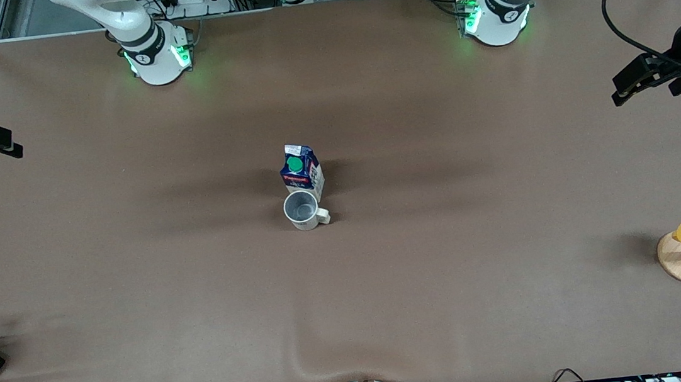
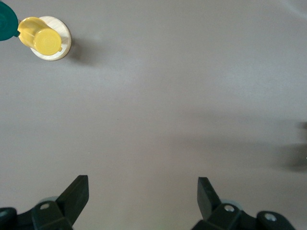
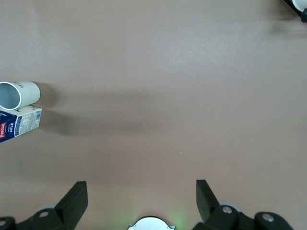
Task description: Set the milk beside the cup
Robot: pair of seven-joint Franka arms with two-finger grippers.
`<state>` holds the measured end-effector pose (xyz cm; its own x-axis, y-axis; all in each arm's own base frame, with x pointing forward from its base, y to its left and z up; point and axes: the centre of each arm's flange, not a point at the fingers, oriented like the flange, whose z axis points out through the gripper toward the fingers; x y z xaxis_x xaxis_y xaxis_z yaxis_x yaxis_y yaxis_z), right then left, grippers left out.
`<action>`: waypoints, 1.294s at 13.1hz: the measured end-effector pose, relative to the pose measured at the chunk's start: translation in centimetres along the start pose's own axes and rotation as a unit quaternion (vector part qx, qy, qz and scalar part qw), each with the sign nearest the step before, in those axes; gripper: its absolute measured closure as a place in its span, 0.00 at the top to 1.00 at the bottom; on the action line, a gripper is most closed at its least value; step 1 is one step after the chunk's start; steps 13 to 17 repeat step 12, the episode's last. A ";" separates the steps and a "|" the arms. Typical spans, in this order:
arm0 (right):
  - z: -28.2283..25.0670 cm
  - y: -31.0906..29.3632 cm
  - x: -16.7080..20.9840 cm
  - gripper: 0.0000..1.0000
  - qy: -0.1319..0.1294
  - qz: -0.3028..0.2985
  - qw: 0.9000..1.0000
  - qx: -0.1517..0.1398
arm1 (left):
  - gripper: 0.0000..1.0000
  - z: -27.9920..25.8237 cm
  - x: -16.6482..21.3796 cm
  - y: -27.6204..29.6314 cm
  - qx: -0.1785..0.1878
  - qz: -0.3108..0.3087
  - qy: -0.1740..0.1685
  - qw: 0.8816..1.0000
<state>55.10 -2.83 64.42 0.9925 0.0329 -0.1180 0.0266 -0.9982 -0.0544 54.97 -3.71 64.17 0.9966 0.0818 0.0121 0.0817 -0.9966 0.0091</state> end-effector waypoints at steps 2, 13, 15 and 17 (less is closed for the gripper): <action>0.0 0.0 0.0 1.00 0.000 0.000 1.000 0.000 | 1.00 -0.1 -0.2 0.8 0.013 0.004 0.001 1.000; 0.2 0.0 0.0 1.00 -0.002 0.000 1.000 0.000 | 1.00 -1.3 -0.3 0.0 0.036 0.000 0.010 0.999; 0.2 0.0 0.0 1.00 -0.002 0.000 1.000 0.000 | 1.00 -1.3 -0.3 0.0 0.036 0.000 0.010 0.999; 0.2 0.0 0.0 1.00 -0.002 0.000 1.000 0.000 | 1.00 -1.3 -0.3 0.0 0.036 0.000 0.010 0.999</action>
